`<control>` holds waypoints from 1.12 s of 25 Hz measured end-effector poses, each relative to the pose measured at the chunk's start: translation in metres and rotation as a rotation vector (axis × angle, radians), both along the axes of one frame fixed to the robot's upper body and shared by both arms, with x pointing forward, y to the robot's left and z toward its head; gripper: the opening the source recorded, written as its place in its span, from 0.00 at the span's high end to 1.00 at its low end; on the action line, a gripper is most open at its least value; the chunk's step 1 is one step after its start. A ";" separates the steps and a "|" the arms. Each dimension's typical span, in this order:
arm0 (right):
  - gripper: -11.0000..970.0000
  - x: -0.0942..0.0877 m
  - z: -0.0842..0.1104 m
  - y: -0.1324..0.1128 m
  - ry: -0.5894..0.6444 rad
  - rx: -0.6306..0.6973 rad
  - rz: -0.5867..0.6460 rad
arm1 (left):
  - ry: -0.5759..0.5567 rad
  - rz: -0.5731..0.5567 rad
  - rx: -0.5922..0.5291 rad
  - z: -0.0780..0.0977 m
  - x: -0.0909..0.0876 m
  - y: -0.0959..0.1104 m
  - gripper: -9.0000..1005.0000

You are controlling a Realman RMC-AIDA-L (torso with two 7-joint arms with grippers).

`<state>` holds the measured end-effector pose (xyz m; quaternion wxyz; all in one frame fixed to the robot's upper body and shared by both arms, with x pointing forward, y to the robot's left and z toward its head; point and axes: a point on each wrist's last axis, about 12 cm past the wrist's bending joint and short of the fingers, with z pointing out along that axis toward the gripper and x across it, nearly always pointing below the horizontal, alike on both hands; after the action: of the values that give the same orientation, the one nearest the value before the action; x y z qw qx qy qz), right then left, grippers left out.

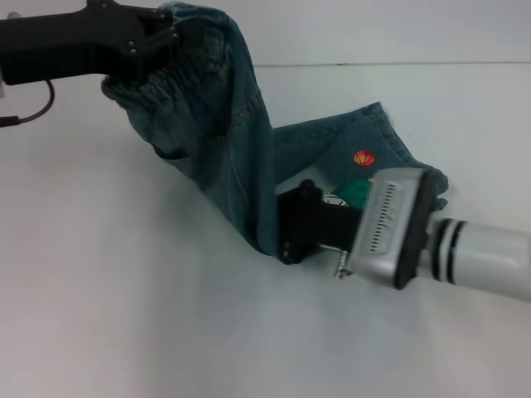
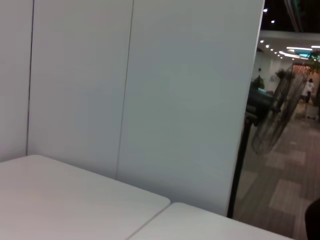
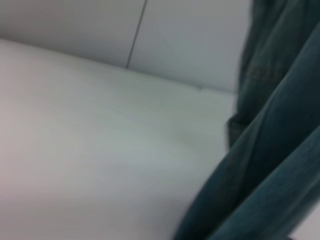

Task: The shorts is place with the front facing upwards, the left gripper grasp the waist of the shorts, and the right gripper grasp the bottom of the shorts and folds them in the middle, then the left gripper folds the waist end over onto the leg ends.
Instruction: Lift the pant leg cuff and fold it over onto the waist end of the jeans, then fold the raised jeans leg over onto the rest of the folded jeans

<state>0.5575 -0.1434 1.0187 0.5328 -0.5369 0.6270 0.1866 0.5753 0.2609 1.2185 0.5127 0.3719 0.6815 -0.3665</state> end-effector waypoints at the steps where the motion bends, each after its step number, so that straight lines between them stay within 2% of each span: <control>1: 0.99 -0.001 0.001 -0.008 -0.006 0.023 -0.012 | 0.001 -0.006 0.006 -0.001 0.001 -0.002 0.94; 6: 0.99 -0.009 0.010 -0.071 -0.028 0.154 -0.090 | 0.001 -0.042 0.047 -0.007 0.004 -0.022 0.94; 10: 0.99 -0.026 0.025 -0.122 0.010 0.216 -0.111 | 0.006 -0.069 0.080 -0.013 0.009 -0.045 0.94; 14: 0.99 -0.047 0.031 -0.155 0.044 0.214 -0.147 | -0.017 -0.109 0.135 -0.017 0.016 -0.078 0.92; 15: 0.99 -0.052 0.030 -0.161 0.050 0.209 -0.155 | -0.017 -0.109 0.135 -0.017 0.016 -0.078 0.92; 16: 0.99 -0.056 0.030 -0.164 0.055 0.207 -0.156 | -0.027 -0.156 0.169 -0.019 0.020 -0.105 0.91; 18: 0.99 -0.063 0.027 -0.168 0.068 0.206 -0.159 | -0.029 -0.195 0.193 -0.021 0.023 -0.125 0.91; 23: 0.99 -0.068 0.021 -0.166 0.092 0.184 -0.149 | -0.052 -0.347 0.325 -0.034 0.025 -0.200 0.89; 24: 0.99 -0.068 0.020 -0.165 0.097 0.180 -0.145 | -0.072 -0.395 0.386 -0.040 0.021 -0.224 0.88; 28: 0.99 -0.065 0.016 -0.159 0.116 0.168 -0.133 | -0.148 -0.435 0.458 -0.050 0.011 -0.266 0.87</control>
<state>0.4926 -0.3022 1.0344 0.5500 -0.4357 0.6732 0.2333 0.5864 -0.0053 1.1690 0.3735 0.6402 0.6117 -0.2765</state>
